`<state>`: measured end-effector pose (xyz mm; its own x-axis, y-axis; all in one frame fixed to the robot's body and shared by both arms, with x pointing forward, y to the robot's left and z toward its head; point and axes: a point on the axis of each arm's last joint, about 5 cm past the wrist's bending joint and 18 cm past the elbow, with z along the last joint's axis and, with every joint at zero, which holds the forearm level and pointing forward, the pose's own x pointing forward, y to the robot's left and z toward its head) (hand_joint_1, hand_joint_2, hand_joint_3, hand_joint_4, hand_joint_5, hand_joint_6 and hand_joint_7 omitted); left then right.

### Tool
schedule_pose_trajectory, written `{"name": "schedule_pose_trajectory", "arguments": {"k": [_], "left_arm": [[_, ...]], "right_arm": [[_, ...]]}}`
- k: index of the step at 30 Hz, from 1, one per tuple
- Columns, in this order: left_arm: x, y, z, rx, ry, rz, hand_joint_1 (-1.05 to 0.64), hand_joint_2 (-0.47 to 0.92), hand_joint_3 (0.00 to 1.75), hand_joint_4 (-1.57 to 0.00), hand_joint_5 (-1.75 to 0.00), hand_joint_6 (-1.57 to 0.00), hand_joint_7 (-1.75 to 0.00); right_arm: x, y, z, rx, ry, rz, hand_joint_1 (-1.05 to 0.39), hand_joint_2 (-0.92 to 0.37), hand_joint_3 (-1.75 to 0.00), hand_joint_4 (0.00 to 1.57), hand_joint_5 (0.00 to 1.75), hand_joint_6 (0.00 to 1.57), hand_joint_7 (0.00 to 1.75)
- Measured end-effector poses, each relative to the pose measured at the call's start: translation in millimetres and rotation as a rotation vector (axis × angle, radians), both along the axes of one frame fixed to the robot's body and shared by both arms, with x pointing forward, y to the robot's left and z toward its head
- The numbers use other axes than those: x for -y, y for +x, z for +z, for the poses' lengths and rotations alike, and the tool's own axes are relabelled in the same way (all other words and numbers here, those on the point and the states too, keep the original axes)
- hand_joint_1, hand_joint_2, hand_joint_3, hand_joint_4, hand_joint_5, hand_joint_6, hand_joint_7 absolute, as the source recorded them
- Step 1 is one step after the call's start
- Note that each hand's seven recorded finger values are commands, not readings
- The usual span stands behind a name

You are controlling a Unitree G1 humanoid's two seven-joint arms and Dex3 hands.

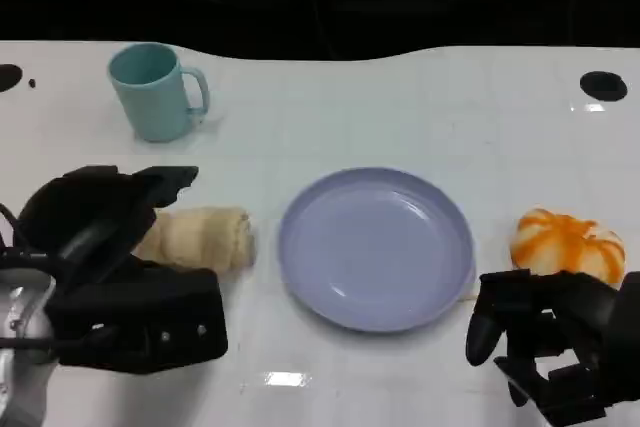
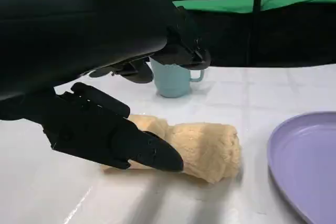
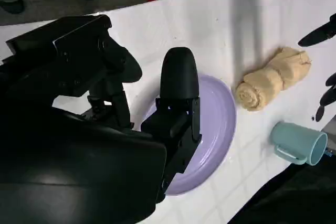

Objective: Grasp the towel on the left side of the plate with the left hand and place it into the plate.

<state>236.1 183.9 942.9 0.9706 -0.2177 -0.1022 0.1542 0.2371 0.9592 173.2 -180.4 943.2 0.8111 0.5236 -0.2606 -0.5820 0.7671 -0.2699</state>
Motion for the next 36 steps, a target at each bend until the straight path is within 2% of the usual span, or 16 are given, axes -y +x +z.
{"name": "schedule_pose_trajectory", "arguments": {"k": [9,15,19,23,25,26,27,28,29,30,31,33,34,35,36], "left_arm": [[12.9,33.4,-14.9,-0.095,0.109,-0.006,-0.52,0.86,0.00,-0.35,-0.14,-0.34,-0.01],[20.5,48.8,-24.4,-0.163,0.155,-0.014,-0.50,0.86,0.00,-0.41,-0.08,-0.36,-0.01],[23.4,56.7,-38.3,-0.226,0.183,0.009,-0.48,0.87,0.01,-0.44,-0.07,-0.37,0.00],[24.4,63.4,-46.5,-0.253,0.182,0.028,-0.38,0.91,0.02,-0.49,-0.07,-0.43,-0.02],[23.1,64.5,-50.0,-0.258,0.159,0.038,-0.32,0.92,0.03,-0.61,-0.12,-0.53,-0.06],[22.0,64.6,-51.9,-0.253,0.139,0.042,-0.30,0.92,0.04,-0.69,-0.17,-0.58,-0.07],[20.7,64.6,-53.4,-0.242,0.119,0.044,-0.28,0.92,0.06,-0.74,-0.35,-0.69,-0.07],[19.2,64.5,-55.0,-0.230,0.094,0.050,-0.26,0.92,0.08,-0.70,-0.68,-0.81,-0.05],[17.6,64.2,-56.9,-0.220,0.073,0.056,-0.24,0.92,0.11,-0.69,-0.91,-0.88,-0.05],[16.0,63.8,-59.0,-0.215,0.058,0.062,-0.22,0.92,0.13,-0.72,-1.08,-0.95,-0.05],[14.4,63.2,-61.4,-0.216,0.049,0.068,-0.20,0.92,0.16,-0.78,-1.32,-1.07,-0.08],[12.1,61.8,-65.3,-0.196,0.031,0.066,-0.19,0.91,0.21,-0.79,-1.58,-1.20,-0.13],[11.2,60.9,-67.1,-0.176,0.023,0.063,-0.19,0.88,0.27,-0.79,-1.67,-1.19,-0.28],[10.3,59.9,-68.9,-0.157,0.015,0.060,-0.19,0.85,0.34,-0.81,-1.71,-1.07,-0.60],[9.7,59.1,-70.2,-0.143,0.009,0.058,-0.20,0.81,0.40,-0.82,-1.73,-0.97,-0.84]], "right_arm": [[-0.5,-1.1,1.0,-0.005,0.005,-0.003,0.07,-0.62,-1.04,0.68,1.68,0.67,1.43],[-0.4,-2.0,0.5,-0.008,0.005,-0.004,0.06,-0.61,-1.05,0.69,1.68,0.68,1.43],[-0.5,-2.8,0.5,-0.010,0.006,-0.005,0.06,-0.61,-1.05,0.68,1.69,0.67,1.43],[-1.1,-3.7,2.0,-0.008,0.008,-0.003,0.06,-0.61,-1.04,0.68,1.70,0.67,1.43],[-1.3,-3.9,2.6,-0.006,0.009,-0.002,0.06,-0.61,-1.04,0.68,1.70,0.68,1.43],[-1.3,-4.0,2.6,-0.008,0.008,-0.003,0.06,-0.61,-1.04,0.68,1.70,0.68,1.43],[-1.2,-4.1,2.5,-0.009,0.008,-0.004,0.06,-0.61,-1.04,0.68,1.70,0.68,1.43],[-1.2,-4.3,2.5,-0.010,0.008,-0.004,0.06,-0.61,-1.04,0.68,1.70,0.68,1.43],[-1.2,-4.4,2.6,-0.011,0.008,-0.005,0.06,-0.61,-1.05,0.68,1.69,0.68,1.43],[-1.2,-4.5,2.6,-0.012,0.008,-0.005,0.06,-0.61,-1.05,0.68,1.69,0.68,1.43],[-1.2,-4.6,2.7,-0.012,0.009,-0.005,0.06,-0.61,-1.05,0.68,1.68,0.68,1.43],[-1.4,-4.7,2.9,-0.012,0.010,-0.005,0.06,-0.61,-1.05,0.68,1.69,0.68,1.42],[-1.4,-4.8,2.9,-0.013,0.011,-0.004,0.06,-0.61,-1.05,0.68,1.69,0.68,1.42],[-1.4,-4.8,3.0,-0.013,0.012,-0.004,0.06,-0.61,-1.05,0.68,1.69,0.68,1.43],[-1.3,-4.8,3.0,-0.013,0.012,-0.005,0.06,-0.61,-1.06,0.68,1.69,0.68,1.43]]}}
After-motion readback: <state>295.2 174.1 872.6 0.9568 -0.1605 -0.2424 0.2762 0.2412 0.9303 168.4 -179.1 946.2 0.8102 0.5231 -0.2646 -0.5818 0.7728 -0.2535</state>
